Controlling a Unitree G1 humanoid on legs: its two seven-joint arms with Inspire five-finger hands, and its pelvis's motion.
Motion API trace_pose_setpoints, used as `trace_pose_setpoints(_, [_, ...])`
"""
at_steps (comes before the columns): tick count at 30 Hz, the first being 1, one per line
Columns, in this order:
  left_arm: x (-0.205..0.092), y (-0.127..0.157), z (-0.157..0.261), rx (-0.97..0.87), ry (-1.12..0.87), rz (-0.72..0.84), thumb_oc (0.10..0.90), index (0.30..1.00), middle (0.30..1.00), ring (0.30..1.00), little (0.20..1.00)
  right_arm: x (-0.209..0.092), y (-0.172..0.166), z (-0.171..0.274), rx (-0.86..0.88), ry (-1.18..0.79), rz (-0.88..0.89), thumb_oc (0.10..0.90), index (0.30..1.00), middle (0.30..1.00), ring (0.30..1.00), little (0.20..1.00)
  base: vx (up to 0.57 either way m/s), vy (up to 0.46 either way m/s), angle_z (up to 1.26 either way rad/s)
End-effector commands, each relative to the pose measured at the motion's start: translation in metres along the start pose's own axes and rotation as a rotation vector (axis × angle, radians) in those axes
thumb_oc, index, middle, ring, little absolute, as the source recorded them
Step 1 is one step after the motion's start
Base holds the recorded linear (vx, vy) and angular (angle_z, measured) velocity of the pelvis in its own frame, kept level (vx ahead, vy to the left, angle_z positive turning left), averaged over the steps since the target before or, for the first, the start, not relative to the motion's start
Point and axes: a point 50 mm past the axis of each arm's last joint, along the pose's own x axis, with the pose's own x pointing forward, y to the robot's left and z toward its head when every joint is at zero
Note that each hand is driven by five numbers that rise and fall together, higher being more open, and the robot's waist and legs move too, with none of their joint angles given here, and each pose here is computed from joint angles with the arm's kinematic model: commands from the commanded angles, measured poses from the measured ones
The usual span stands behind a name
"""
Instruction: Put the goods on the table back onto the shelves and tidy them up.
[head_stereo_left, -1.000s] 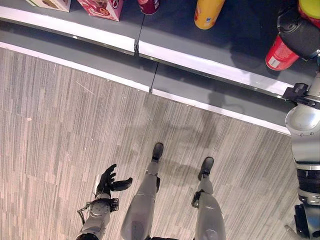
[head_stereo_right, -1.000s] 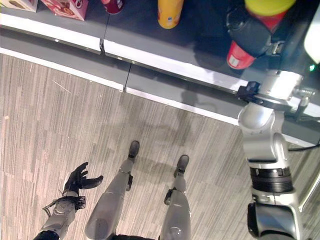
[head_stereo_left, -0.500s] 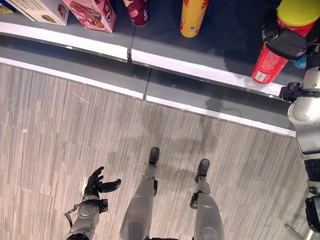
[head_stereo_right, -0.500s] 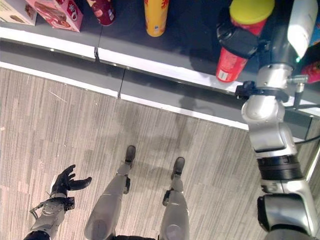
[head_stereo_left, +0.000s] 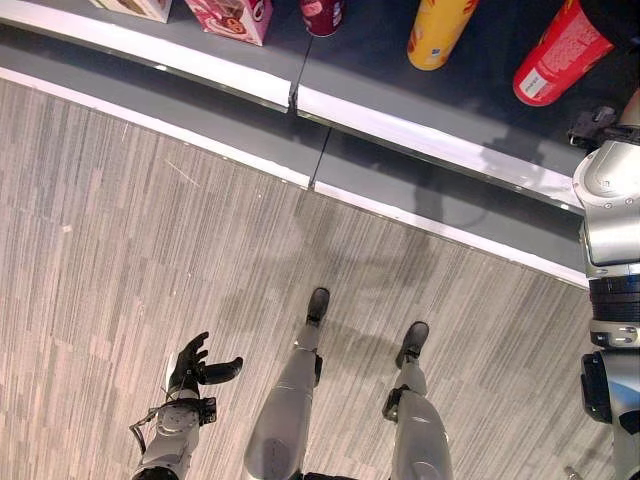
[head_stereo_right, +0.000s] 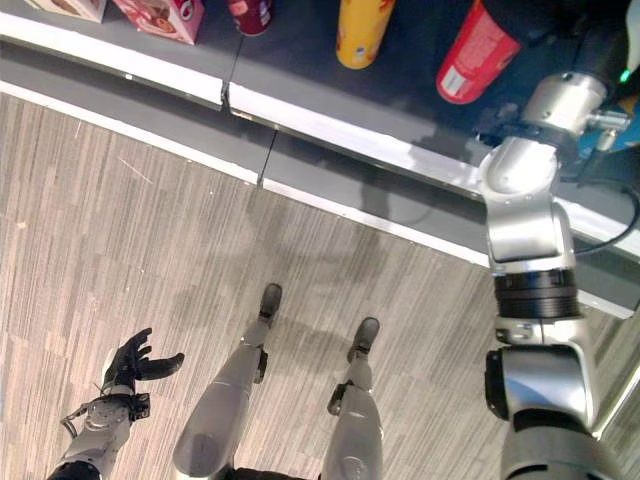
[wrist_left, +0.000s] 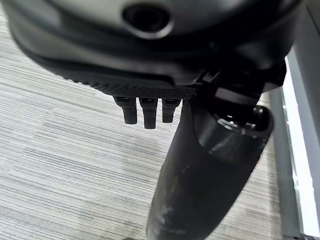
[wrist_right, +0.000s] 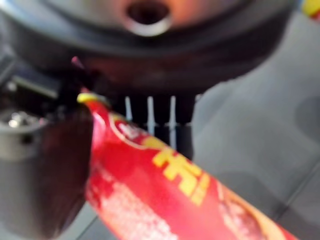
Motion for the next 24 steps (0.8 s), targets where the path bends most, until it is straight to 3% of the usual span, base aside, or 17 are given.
trace_pose_setpoints(1, [-0.016, 0.030, -0.033, 0.091, 0.082, 0.054, 0.800, 0.900, 0.900, 0.900, 0.900, 0.029, -0.041, 0.038, -0.019, -0.231, -0.249, 0.400, 0.300, 0.300, 0.300, 0.300, 0.00, 0.000, 0.00])
trace_pose_setpoints(24, [-0.013, 0.020, -0.027, 0.119, 0.052, 0.037, 0.800, 0.900, 0.900, 0.900, 0.900, 0.013, -0.042, 0.010, -0.058, -0.127, -0.305, 0.400, 0.300, 0.300, 0.300, 0.300, 0.00, 0.000, 0.00])
